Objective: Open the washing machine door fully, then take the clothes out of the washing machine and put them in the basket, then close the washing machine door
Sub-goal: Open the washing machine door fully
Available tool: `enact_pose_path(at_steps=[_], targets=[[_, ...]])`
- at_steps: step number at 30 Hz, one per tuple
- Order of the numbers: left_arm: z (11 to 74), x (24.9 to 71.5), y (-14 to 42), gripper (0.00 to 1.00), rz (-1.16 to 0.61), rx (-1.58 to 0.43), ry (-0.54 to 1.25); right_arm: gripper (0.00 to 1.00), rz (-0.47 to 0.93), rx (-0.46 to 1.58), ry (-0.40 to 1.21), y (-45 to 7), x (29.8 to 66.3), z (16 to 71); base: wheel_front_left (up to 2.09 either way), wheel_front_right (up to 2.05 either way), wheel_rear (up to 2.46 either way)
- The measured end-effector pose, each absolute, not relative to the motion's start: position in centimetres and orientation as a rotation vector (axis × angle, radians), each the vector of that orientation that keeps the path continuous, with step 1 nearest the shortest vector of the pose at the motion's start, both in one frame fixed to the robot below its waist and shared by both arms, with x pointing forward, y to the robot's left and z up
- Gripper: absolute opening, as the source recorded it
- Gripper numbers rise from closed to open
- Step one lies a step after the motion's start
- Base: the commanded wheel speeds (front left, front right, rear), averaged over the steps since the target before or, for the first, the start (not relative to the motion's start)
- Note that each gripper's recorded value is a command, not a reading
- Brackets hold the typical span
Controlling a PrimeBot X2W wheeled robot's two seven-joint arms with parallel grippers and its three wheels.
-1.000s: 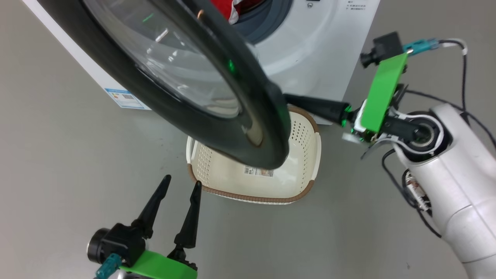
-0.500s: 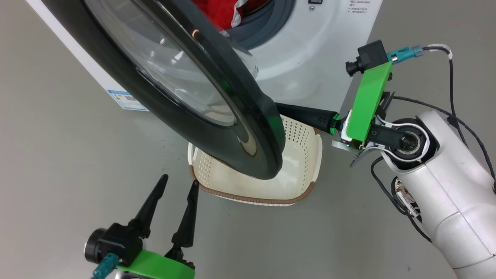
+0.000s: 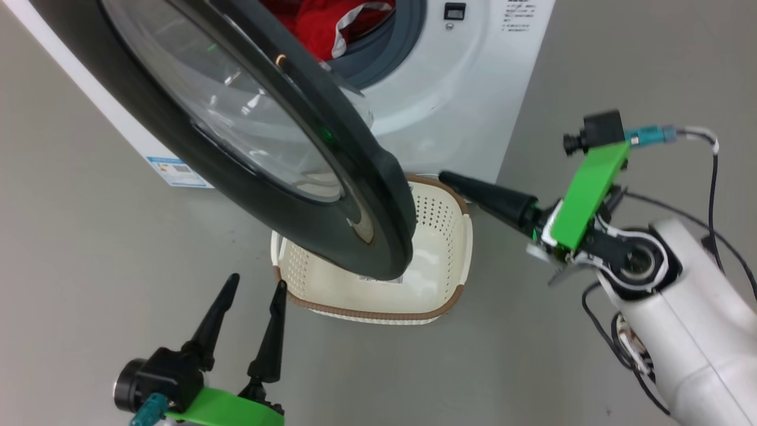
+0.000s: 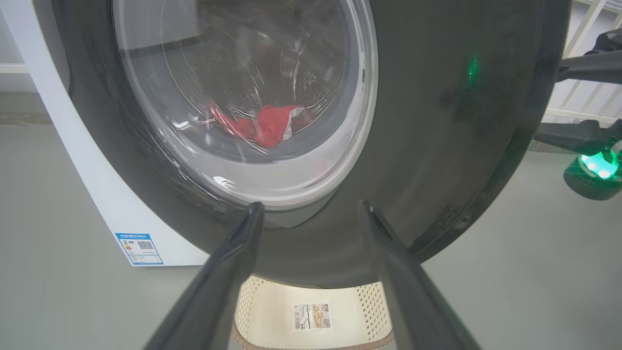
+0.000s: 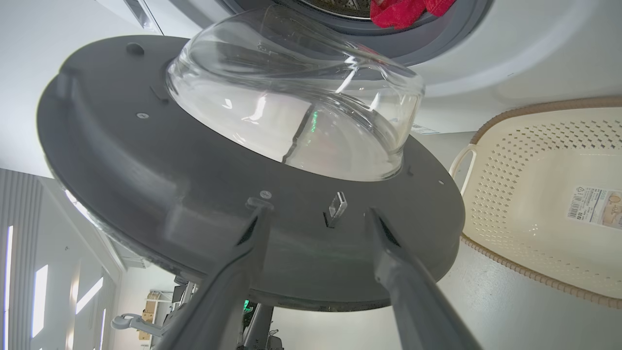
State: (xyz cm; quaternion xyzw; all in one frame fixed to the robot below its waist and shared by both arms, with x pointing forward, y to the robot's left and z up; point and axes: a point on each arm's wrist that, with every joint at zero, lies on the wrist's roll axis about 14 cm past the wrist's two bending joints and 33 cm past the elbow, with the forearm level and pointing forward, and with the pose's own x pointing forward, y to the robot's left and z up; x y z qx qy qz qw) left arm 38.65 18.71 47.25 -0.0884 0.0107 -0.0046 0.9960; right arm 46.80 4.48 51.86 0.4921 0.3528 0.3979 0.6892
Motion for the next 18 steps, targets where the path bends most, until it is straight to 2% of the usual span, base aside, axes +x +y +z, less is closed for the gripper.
enact_pose_path(at_steps=[11, 18], targets=[[47.1, 38.8, 18.9, 1.00, -0.002, -0.177, 0.021, 1.00, 0.675, 1.195, 0.782, -0.2, 44.5, 47.3, 0.00, 0.00, 0.00], [46.9, 38.6, 19.1, 1.00, 0.004, -0.174, 0.029, 1.00, 0.534, 1.187, 0.784, -2.6, 42.3, 44.0, 0.00, 0.00, 0.00]])
